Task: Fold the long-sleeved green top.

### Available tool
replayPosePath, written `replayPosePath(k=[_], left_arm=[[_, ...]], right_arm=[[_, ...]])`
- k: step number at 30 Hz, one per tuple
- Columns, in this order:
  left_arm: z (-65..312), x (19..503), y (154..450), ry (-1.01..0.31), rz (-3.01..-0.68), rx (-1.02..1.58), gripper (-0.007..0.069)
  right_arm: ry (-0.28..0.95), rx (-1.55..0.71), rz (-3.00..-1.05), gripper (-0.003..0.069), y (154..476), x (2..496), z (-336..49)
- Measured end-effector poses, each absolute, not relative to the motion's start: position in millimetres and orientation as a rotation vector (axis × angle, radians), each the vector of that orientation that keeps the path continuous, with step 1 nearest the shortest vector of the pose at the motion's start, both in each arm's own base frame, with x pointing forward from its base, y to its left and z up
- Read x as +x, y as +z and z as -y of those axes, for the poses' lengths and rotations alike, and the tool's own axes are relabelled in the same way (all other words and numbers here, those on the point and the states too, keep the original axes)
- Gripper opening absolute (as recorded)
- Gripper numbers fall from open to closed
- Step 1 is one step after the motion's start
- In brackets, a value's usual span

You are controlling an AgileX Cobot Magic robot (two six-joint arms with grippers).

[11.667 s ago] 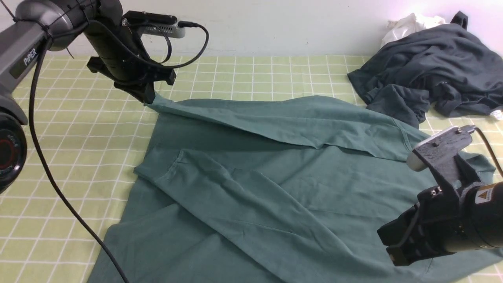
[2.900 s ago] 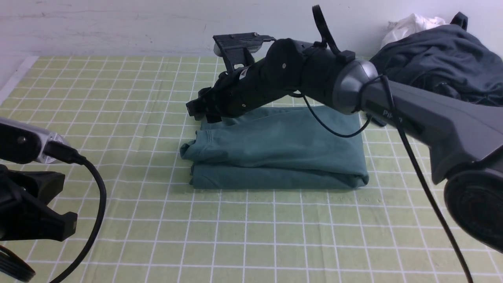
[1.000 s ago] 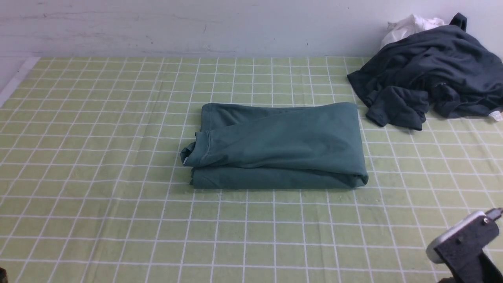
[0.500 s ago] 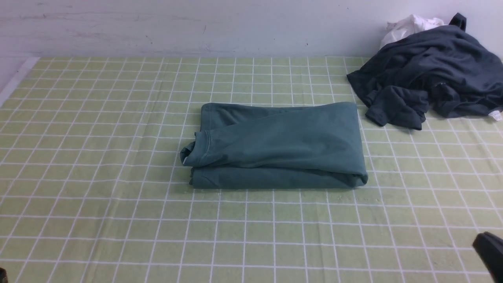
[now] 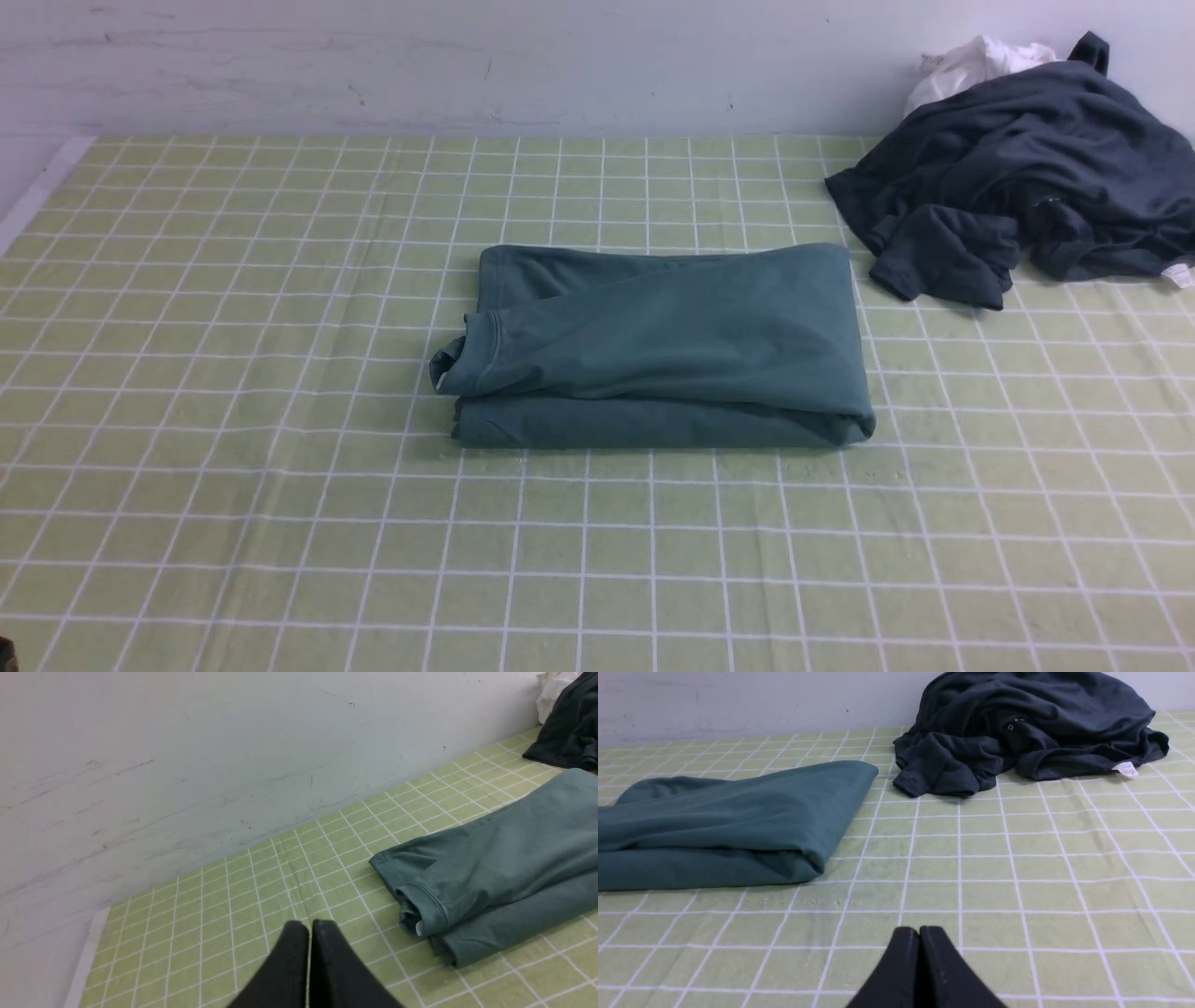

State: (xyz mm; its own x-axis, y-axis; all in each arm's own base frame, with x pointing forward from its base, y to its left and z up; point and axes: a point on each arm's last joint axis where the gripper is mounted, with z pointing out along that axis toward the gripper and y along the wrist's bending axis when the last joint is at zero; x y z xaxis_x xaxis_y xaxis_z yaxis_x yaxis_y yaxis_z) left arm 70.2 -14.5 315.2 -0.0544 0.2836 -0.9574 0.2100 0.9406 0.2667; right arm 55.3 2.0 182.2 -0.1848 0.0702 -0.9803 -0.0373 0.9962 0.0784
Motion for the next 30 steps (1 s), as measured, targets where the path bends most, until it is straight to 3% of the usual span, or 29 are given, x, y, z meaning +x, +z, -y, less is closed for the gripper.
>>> replayPosePath(k=[22,25,30], left_arm=[[14,69,313,0.065,-1.623,0.378,-0.0004],[13,66,300,0.072,-1.591,0.363,-0.0004],[8,54,239,0.095,-1.451,0.286,-0.0004]], right_arm=[[0.100,0.034,-1.758,-0.0016,182,55,-2],[0.100,0.034,-1.759,-0.0016,182,55,-2],[0.100,0.033,-1.759,-0.0016,182,55,-2]])
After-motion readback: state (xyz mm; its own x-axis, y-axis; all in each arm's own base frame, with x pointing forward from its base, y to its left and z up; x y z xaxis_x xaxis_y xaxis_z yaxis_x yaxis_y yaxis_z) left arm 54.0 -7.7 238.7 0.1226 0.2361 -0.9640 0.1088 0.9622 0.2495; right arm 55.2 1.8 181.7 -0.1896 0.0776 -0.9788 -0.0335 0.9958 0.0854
